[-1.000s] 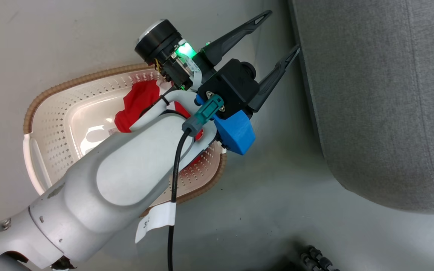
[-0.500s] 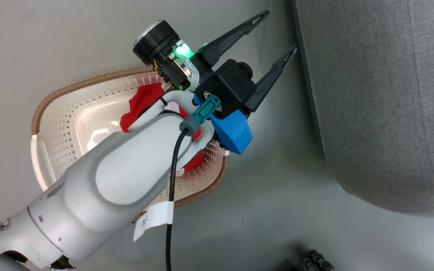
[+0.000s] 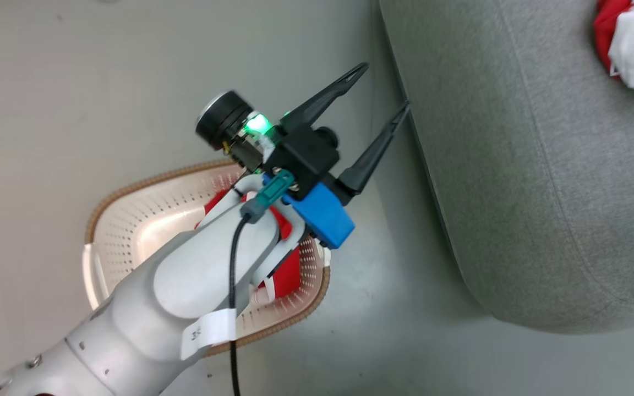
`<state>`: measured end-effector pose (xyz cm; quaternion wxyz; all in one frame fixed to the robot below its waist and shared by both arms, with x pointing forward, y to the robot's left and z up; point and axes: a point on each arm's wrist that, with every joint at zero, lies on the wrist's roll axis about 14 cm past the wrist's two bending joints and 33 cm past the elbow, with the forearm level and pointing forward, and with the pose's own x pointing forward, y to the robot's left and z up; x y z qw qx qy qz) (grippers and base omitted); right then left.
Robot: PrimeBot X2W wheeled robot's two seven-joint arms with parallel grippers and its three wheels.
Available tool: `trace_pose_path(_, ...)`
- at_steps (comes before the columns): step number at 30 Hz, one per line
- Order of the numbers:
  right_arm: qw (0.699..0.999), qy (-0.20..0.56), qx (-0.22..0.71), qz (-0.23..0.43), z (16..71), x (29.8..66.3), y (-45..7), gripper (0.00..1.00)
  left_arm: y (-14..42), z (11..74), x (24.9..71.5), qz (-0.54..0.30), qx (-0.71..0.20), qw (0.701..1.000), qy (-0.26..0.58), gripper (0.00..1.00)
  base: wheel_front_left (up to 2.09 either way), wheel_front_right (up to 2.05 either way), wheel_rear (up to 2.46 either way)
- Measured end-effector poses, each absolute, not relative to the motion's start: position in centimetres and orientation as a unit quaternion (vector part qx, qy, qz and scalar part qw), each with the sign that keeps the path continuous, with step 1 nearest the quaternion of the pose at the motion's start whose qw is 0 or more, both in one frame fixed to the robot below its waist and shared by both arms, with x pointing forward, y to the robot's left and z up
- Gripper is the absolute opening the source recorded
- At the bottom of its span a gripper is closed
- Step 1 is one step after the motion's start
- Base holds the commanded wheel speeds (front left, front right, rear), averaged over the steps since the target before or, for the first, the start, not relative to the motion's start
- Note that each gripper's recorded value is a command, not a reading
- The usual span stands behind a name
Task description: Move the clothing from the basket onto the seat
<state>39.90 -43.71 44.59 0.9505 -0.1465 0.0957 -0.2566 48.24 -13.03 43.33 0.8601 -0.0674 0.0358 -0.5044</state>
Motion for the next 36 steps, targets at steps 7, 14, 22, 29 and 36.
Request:
trace_pose_path(7,0.968,0.037,-0.131,-0.209,47.9,39.4,-39.2,1.00,-8.9,45.6,48.6,-0.430,-0.063,0.900,0.029,1.00,0.00,0.00,0.00)
trace_pose_path(14,0.985,-0.018,-0.103,-0.138,50.4,40.7,-33.6,1.00,-3.3,49.7,48.4,-0.339,-0.072,0.938,-0.011,1.00,0.00,0.00,0.00)
trace_pose_path(22,0.994,-0.071,-0.065,-0.045,52.9,42.8,-26.4,1.00,4.7,52.5,47.1,-0.217,-0.075,0.972,-0.052,1.00,0.00,0.00,0.00)
trace_pose_path(29,0.993,-0.110,-0.032,0.023,55.1,43.6,-20.7,1.00,10.1,54.6,44.8,-0.138,-0.071,0.984,-0.088,1.00,0.00,0.00,0.00)
trace_pose_path(36,0.991,-0.116,-0.010,0.062,55.6,43.0,-17.3,1.00,14.4,55.0,42.3,-0.077,-0.068,0.990,-0.099,1.00,0.00,0.00,0.00)
